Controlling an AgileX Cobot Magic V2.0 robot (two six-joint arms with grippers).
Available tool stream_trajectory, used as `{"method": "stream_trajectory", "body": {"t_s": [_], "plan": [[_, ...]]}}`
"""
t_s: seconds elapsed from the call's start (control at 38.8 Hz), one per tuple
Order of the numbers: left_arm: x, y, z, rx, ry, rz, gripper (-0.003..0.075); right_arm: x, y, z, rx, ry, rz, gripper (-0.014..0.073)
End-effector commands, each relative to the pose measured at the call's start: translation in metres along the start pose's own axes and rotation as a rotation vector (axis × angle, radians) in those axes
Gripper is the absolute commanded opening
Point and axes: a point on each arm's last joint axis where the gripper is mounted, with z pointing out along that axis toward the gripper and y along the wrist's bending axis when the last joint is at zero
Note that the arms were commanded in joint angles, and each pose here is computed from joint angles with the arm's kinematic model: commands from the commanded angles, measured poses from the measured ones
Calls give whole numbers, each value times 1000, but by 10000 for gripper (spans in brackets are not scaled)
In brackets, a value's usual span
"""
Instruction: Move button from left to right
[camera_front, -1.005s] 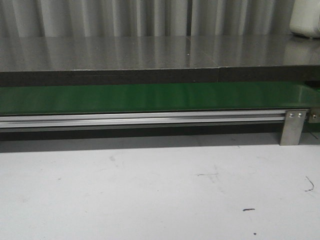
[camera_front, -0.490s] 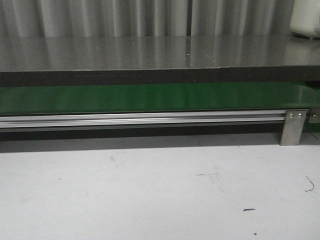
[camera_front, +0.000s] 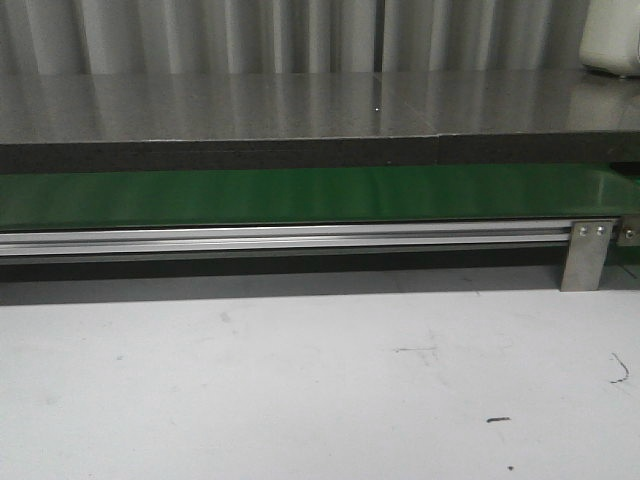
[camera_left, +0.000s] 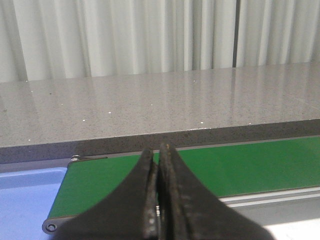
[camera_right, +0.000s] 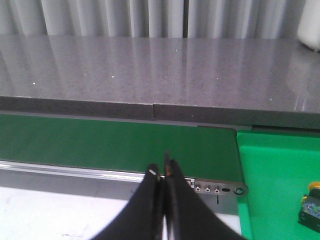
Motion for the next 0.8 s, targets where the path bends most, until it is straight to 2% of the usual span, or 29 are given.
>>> {"method": "stream_trajectory", "body": {"t_s": [0.0,0.77], "plan": [[-16,1,-2,-1,-102,-22,-21,-10,1,-8,-7,-72,-10,-67],[-16,1,-2,-1,-102,-22,-21,-10,1,-8,-7,-66,-10,-67]]}}
